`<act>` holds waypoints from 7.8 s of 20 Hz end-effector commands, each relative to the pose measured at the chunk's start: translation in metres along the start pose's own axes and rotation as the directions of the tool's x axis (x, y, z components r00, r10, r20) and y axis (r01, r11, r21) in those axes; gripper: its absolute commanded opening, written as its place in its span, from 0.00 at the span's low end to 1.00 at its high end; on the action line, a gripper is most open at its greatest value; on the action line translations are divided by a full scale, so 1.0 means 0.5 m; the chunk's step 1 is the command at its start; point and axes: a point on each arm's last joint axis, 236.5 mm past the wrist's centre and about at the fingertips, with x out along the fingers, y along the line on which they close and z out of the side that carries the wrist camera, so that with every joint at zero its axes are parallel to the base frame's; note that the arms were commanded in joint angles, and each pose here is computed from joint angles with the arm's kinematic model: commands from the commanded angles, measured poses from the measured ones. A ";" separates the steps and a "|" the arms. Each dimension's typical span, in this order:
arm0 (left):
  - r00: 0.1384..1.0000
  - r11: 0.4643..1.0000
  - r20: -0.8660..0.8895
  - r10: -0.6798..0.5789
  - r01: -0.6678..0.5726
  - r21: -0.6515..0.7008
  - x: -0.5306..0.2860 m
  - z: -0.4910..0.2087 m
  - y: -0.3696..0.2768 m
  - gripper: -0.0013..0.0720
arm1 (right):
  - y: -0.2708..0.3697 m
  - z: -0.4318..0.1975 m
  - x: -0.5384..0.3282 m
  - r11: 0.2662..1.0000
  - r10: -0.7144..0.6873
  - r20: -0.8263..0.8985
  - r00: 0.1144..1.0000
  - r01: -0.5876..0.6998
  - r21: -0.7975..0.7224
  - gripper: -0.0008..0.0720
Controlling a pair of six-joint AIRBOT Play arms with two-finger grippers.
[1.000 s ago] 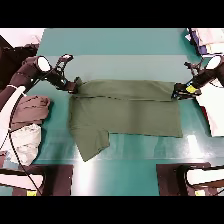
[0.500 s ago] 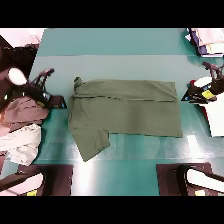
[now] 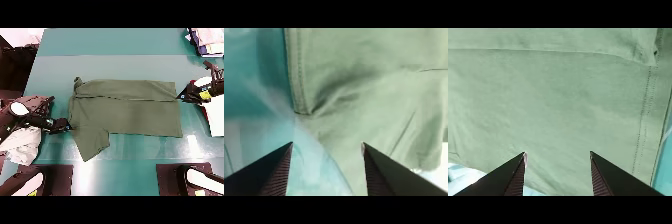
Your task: Fold the shirts.
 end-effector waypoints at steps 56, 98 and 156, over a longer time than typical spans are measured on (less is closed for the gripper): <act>0.931 0.940 0.330 -0.158 0.039 0.340 -0.225 0.080 -0.241 0.06 | -0.131 -0.171 -0.082 0.977 -0.202 0.023 0.979 0.200 0.077 0.04; 0.962 0.971 0.251 -0.109 0.049 0.235 -0.127 0.225 -0.219 0.06 | -0.167 0.027 0.182 0.940 0.322 -0.094 0.942 -0.306 0.151 0.80; 0.785 0.792 0.542 0.301 -0.522 0.316 -0.506 0.325 -0.168 0.06 | 0.913 -0.149 0.310 0.463 0.501 -0.263 0.824 -0.512 -0.723 0.04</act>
